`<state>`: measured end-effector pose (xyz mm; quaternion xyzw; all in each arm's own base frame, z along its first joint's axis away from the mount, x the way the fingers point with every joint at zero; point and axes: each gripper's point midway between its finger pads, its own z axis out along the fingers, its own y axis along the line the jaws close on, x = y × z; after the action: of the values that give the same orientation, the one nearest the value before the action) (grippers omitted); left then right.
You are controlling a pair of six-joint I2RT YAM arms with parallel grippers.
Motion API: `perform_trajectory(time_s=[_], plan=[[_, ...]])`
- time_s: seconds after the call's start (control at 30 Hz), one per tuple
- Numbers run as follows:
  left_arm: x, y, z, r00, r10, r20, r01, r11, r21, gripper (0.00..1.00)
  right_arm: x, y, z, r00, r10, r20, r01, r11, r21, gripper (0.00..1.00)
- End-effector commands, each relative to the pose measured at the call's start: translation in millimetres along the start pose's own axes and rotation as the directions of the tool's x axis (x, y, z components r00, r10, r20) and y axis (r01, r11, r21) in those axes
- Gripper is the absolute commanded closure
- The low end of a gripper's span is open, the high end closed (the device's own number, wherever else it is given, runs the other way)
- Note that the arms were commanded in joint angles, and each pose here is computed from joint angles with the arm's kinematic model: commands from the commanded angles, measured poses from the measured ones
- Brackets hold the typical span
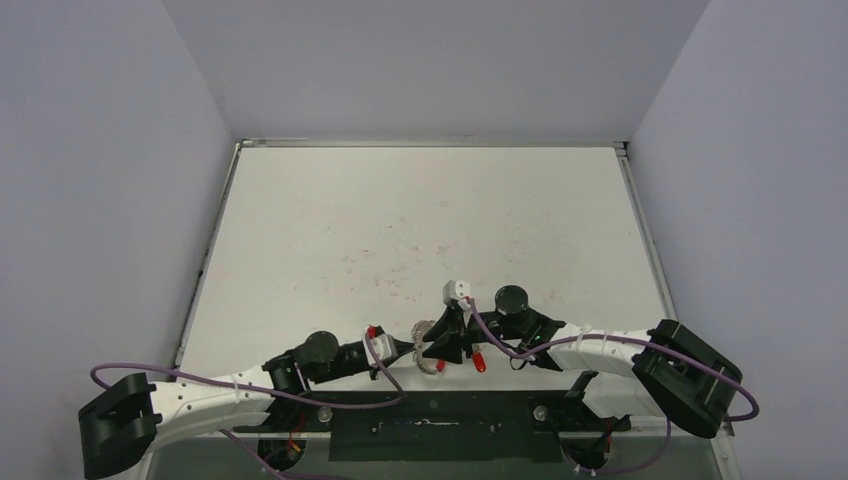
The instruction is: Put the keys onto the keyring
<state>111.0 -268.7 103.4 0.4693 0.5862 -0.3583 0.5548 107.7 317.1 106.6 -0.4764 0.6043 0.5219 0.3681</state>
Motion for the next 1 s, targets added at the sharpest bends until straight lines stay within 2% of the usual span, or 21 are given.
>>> perform_trajectory(time_s=[0.0,0.47,0.57,0.67,0.7,0.97], plan=[[-18.9,4.9,5.5,1.000,0.029,0.011,-0.029,1.000,-0.009,1.00,-25.8,0.9,0.8,0.993,-0.115,0.037,0.115,0.993,0.002,0.63],[-24.0,1.7,13.2,0.999,0.041,0.002,-0.041,0.999,0.018,1.00,-24.0,-6.6,13.5,0.992,-0.125,0.004,0.125,0.992,-0.018,0.65],[-25.6,1.7,12.9,0.999,0.042,0.007,-0.043,0.999,0.017,1.00,-20.7,-8.7,15.8,0.992,-0.125,-0.012,0.125,0.992,-0.020,0.74],[-27.3,2.1,12.1,0.999,0.042,0.011,-0.042,0.999,0.015,1.00,-18.5,-11.4,17.2,0.992,-0.125,-0.029,0.124,0.992,-0.018,0.94],[-26.8,2.0,11.9,0.999,0.042,0.009,-0.042,0.999,0.015,1.00,-17.8,-11.1,17.6,0.992,-0.123,-0.031,0.123,0.992,-0.022,0.96],[-27.7,2.6,10.4,0.999,0.038,0.014,-0.039,0.999,0.009,1.00,-14.1,-10.4,20.1,0.991,-0.123,-0.043,0.122,0.992,-0.040,0.93]])
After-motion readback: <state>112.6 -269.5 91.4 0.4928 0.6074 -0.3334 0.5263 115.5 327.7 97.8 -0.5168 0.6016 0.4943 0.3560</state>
